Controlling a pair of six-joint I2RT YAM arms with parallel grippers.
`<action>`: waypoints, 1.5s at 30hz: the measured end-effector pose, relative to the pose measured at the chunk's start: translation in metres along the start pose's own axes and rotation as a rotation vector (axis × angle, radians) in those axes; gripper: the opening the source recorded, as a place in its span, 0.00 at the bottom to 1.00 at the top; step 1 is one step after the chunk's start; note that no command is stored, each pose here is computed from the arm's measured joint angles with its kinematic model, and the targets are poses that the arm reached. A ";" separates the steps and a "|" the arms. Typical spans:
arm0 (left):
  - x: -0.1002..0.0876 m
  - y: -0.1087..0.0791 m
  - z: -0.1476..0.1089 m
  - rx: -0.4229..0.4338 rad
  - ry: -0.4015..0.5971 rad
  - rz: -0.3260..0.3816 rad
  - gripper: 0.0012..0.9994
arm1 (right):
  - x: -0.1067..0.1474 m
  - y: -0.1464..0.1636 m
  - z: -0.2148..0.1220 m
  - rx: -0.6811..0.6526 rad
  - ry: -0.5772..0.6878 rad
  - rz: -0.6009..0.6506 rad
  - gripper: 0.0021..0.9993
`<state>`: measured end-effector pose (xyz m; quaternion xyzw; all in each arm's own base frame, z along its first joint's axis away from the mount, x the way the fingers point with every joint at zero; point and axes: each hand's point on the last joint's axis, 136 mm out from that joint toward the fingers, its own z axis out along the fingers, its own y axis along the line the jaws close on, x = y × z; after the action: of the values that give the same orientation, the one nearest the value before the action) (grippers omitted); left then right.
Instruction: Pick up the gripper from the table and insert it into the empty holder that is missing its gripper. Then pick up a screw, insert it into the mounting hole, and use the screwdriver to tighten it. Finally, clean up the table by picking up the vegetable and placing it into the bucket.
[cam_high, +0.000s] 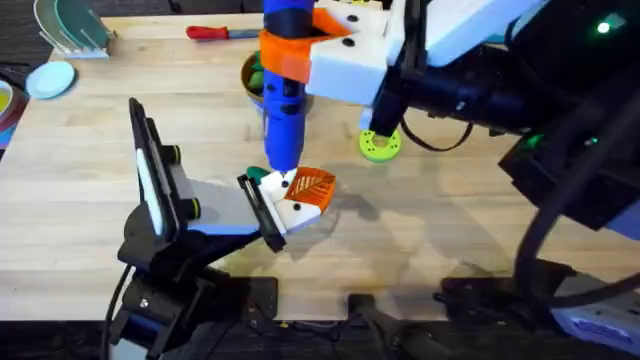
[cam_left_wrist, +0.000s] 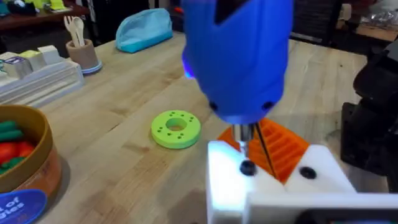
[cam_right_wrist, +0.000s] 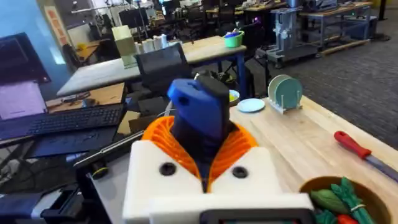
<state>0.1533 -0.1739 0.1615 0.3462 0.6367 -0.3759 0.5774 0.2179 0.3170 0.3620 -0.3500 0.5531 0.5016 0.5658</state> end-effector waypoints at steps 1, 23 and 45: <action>0.000 0.000 0.000 0.000 0.000 0.000 0.00 | 0.000 0.000 0.000 -0.001 0.000 0.000 0.02; 0.000 0.000 0.000 0.000 0.000 0.000 0.00 | 0.006 -0.001 0.000 0.005 0.023 0.019 0.02; 0.000 0.000 0.000 0.000 0.000 -0.001 0.00 | 0.014 -0.007 0.003 0.014 0.042 0.039 0.02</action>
<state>0.1533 -0.1739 0.1615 0.3460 0.6369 -0.3761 0.5772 0.2235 0.3206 0.3477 -0.3455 0.5750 0.5012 0.5466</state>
